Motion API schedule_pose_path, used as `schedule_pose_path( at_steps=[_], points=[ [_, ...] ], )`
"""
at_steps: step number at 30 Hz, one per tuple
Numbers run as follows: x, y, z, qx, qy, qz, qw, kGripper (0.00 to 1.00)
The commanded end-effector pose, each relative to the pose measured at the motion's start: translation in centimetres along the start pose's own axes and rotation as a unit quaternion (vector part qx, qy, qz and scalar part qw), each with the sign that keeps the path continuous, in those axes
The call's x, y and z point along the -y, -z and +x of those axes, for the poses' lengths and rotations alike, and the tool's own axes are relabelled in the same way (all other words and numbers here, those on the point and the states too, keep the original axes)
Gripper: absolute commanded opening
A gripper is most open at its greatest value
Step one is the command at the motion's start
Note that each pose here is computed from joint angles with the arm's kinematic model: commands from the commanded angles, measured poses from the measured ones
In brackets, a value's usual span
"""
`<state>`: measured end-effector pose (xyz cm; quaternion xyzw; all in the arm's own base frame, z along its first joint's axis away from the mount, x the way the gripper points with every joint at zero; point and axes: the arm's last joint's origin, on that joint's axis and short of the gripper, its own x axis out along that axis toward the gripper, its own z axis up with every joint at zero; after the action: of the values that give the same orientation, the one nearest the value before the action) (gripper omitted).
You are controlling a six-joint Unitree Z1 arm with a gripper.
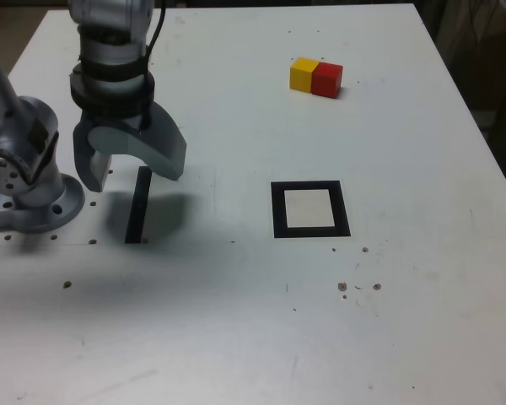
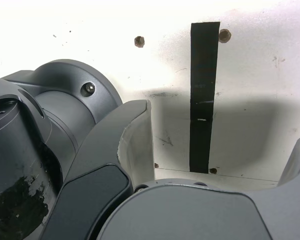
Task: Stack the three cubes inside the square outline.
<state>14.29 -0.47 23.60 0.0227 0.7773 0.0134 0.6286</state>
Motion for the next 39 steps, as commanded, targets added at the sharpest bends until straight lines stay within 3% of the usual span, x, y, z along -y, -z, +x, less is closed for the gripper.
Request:
schedule_pose_path(
  at_steps=[1,22,39],
  points=[
    [0.0,-0.1,-0.1,0.004,-0.001,-0.002,1.0,0.98],
    [0.0,-0.3,0.0,-0.003,-0.001,-0.011,0.9999,0.98],
    [-0.7,-3.3,-1.8,0.01,-0.014,-0.035,0.9993,0.98]
  ],
)
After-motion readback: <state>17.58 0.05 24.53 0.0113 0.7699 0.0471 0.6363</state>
